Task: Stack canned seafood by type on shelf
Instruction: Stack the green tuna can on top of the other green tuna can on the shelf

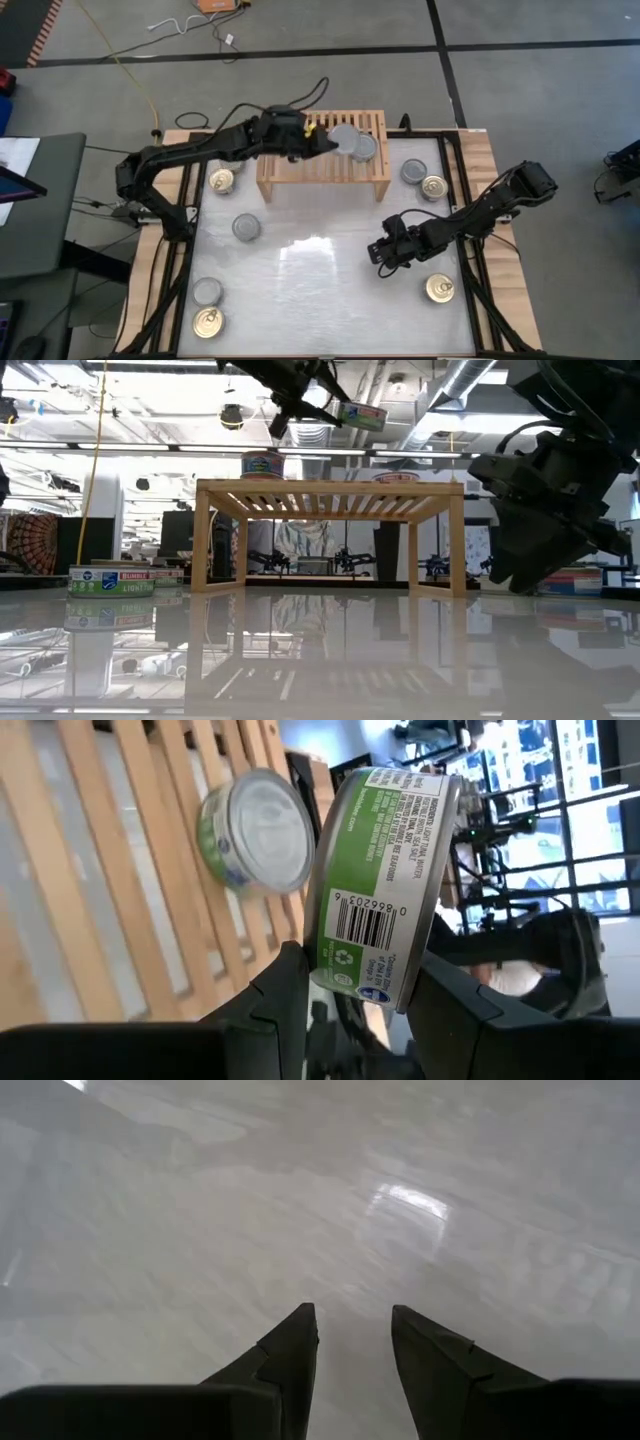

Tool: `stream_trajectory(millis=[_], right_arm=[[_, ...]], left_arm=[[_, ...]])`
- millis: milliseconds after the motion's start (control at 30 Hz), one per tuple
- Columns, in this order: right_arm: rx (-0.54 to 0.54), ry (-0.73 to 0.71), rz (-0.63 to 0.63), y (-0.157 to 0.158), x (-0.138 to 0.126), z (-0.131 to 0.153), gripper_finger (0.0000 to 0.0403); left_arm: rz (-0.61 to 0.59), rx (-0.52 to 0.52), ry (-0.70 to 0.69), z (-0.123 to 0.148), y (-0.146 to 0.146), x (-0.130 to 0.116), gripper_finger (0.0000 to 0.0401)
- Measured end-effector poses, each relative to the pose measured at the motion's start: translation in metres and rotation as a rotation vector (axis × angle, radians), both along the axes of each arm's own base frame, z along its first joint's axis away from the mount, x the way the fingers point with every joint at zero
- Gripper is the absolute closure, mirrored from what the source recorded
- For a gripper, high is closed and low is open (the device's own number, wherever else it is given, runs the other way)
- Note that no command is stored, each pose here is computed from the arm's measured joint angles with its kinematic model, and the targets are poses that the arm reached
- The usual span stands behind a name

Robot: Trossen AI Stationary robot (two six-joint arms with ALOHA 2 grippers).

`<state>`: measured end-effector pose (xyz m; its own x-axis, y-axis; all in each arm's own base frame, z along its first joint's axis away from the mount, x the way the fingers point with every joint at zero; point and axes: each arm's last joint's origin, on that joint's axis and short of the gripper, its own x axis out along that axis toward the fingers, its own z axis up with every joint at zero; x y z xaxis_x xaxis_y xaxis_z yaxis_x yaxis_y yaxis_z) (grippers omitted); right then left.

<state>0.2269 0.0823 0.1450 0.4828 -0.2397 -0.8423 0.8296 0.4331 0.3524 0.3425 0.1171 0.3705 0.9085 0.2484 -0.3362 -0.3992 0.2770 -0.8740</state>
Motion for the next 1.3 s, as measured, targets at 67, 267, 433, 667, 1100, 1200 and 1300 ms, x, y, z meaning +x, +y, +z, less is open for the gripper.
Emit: stream_trajectory(millis=[67, 267, 433, 667, 1100, 1200, 1300], right_arm=[[-0.001, 0.0, 0.0, 0.0, 0.0, 0.0, 0.0243], [0.0, -0.004, 0.0, 0.0, 0.0, 0.0, 0.0243], [0.005, -0.015, 0.0, 0.001, 0.001, 0.001, 0.0243], [0.006, -0.017, 0.001, 0.001, 0.001, 0.001, 0.0243], [0.005, -0.016, 0.001, 0.001, 0.001, 0.001, 0.0243], [0.005, -0.016, 0.001, 0.001, 0.001, 0.001, 0.0243], [0.005, -0.016, 0.001, 0.001, 0.001, 0.001, 0.0243]], left_arm=[[-0.004, -0.006, -0.006, 0.001, 0.007, 0.006, 0.0269], [-0.032, -0.043, 0.003, -0.005, 0.026, 0.031, 0.0269], [-0.05, -0.076, 0.006, -0.009, 0.041, 0.046, 0.0269], [-0.05, -0.111, 0.055, -0.029, 0.055, 0.062, 0.0269], [-0.002, -0.099, 0.072, -0.034, 0.061, 0.063, 0.0251], [-0.01, -0.101, 0.075, -0.036, 0.059, 0.064, 0.0251], [-0.009, -0.106, 0.081, -0.038, 0.059, 0.064, 0.025]])
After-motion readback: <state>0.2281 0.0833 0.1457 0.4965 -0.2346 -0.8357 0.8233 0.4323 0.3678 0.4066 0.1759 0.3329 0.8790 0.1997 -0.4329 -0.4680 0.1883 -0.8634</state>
